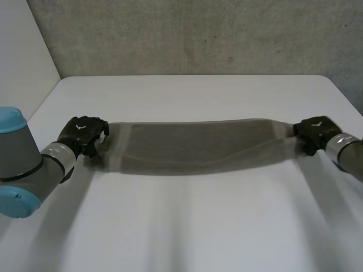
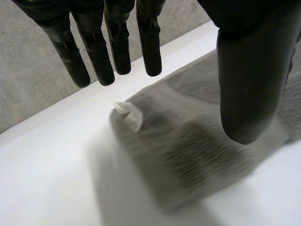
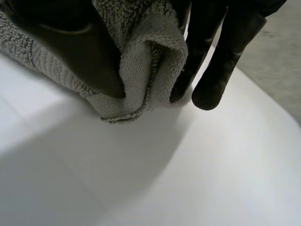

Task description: Fold the towel.

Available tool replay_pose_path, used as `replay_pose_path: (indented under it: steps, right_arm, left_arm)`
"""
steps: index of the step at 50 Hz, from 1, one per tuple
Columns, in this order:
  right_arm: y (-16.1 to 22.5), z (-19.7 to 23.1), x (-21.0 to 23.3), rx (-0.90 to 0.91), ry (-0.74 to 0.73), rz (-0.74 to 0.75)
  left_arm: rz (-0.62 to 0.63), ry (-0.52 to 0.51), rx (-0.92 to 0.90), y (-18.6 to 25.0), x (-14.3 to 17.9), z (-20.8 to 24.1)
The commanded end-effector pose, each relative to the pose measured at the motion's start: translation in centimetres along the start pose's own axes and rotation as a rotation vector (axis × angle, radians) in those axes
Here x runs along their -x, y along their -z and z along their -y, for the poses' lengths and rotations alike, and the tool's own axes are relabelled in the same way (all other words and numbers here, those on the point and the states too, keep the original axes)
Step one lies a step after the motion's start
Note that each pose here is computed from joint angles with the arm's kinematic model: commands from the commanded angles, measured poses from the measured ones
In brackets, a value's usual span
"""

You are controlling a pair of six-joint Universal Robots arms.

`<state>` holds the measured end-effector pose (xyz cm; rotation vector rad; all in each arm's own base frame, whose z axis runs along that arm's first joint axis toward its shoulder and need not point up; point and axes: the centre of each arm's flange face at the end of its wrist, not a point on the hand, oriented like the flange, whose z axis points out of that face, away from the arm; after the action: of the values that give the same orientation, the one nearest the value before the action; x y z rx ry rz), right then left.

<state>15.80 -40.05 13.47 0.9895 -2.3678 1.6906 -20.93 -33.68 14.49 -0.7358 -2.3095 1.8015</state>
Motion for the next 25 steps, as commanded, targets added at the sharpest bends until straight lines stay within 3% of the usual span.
replay_pose_path:
  steps: [1, 10, 12, 13, 16, 20, 22, 25]
  right_arm:
    - [0.9, 1.5, -6.3, -0.023, 0.081, -0.177]
    - [1.9, 6.1, -7.7, -0.097, 0.134, -0.215]
    - [2.1, 10.1, -3.4, -0.188, 0.179, -0.135]
    - [2.1, 10.1, -3.4, -0.188, 0.179, -0.134]
    - [3.2, 15.0, 3.7, -0.302, 0.237, -0.039]
    - [4.0, 16.7, 8.9, -0.355, 0.267, 0.039]
    - [5.4, 18.2, 15.1, -0.425, 0.302, 0.144]
    - [6.0, 18.5, 18.1, -0.453, 0.316, 0.197]
  left_arm:
    - [0.004, 0.0, -0.011, 0.1, 0.1, 0.4]
    - [0.007, -0.001, -0.021, 0.2, 0.2, 0.8]
    - [0.006, -0.002, -0.023, 0.3, 0.1, 0.9]
    - [0.006, -0.002, -0.023, 0.3, 0.1, 0.9]
    - [0.005, -0.002, -0.022, 0.3, 0.1, 0.8]
    - [0.007, -0.001, -0.021, 0.3, 0.1, 0.8]
    - [0.007, 0.0, -0.021, 0.3, 0.1, 0.8]
    - [0.007, -0.001, -0.021, 0.3, 0.1, 0.8]
